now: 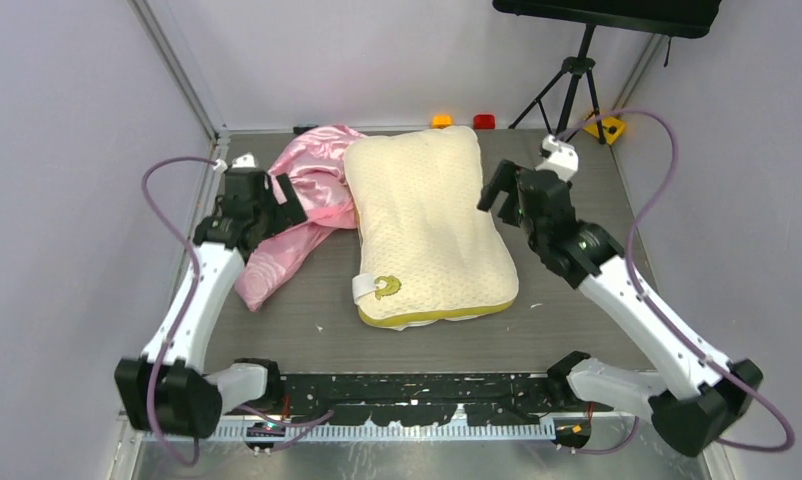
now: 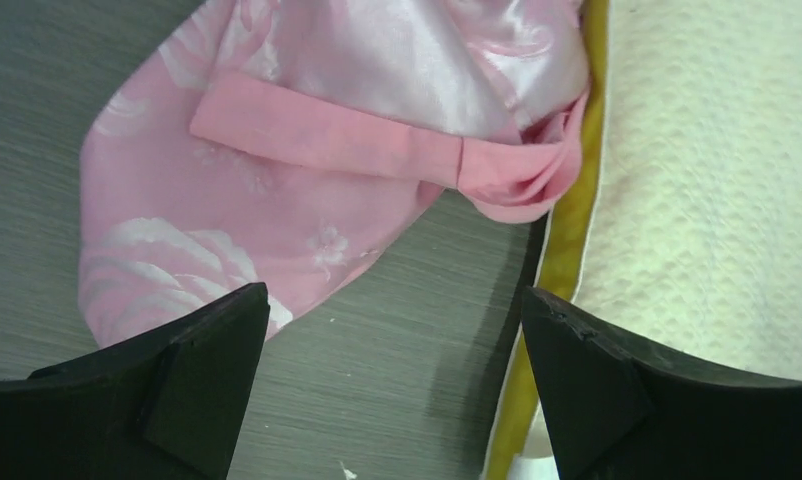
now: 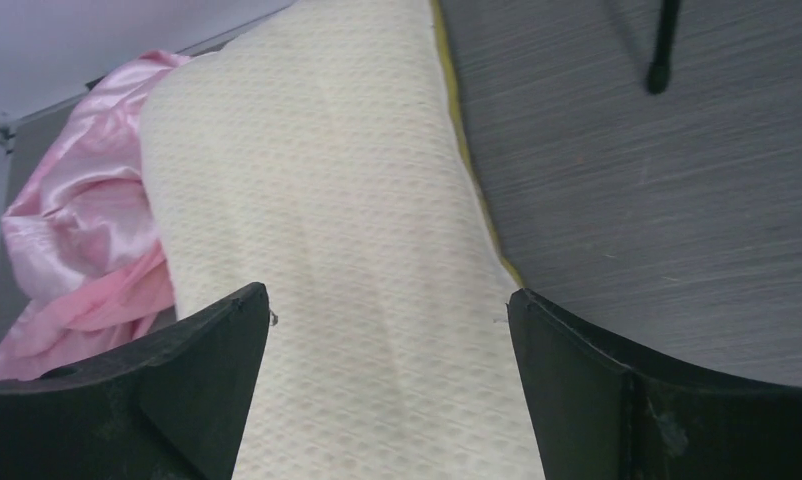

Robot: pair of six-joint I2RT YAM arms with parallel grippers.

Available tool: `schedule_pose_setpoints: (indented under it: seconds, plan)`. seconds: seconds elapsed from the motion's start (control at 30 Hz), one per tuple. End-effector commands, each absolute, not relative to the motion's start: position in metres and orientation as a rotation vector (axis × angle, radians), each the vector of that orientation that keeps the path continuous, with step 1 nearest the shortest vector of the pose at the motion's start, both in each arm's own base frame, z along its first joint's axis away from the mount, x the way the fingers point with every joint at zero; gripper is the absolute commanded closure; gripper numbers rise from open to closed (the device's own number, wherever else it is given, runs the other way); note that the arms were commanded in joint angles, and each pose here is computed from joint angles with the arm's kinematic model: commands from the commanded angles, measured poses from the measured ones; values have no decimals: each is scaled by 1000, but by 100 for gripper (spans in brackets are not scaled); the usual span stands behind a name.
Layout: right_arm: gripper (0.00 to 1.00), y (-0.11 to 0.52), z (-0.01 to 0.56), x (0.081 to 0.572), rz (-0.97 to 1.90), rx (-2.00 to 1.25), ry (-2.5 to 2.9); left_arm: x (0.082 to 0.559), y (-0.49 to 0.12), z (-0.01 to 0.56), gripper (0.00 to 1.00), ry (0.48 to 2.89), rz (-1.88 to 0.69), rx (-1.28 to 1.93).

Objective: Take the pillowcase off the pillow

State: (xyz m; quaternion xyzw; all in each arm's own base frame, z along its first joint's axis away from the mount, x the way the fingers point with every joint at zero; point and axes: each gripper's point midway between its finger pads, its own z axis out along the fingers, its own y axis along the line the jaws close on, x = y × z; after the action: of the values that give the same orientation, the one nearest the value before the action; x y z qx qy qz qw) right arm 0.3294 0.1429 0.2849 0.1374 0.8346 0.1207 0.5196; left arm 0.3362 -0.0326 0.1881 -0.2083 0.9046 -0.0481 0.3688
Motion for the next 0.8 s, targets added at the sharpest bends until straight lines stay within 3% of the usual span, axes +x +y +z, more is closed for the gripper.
schedule_pose_setpoints:
  seconds: [0.0,0.2,0.37,0.53,0.67,0.77]
  plan:
    - [7,98,291,319,210,405,1766,345,-20,242,0,1982,-75,-337]
    - [8,43,260,291,45,520,1720,322,3,229,0,1928,79,-281]
    - [8,16,236,297,4,552,1646,328,-35,211,0,1848,-154,-155]
    - [7,22,215,315,19,497,1576,333,-35,163,0,1912,-143,-168]
    - [7,51,192,334,64,324,1681,334,-16,144,0,1825,-23,-162]
    - [5,30,180,341,-60,432,1663,340,-6,135,0,1834,73,-130]
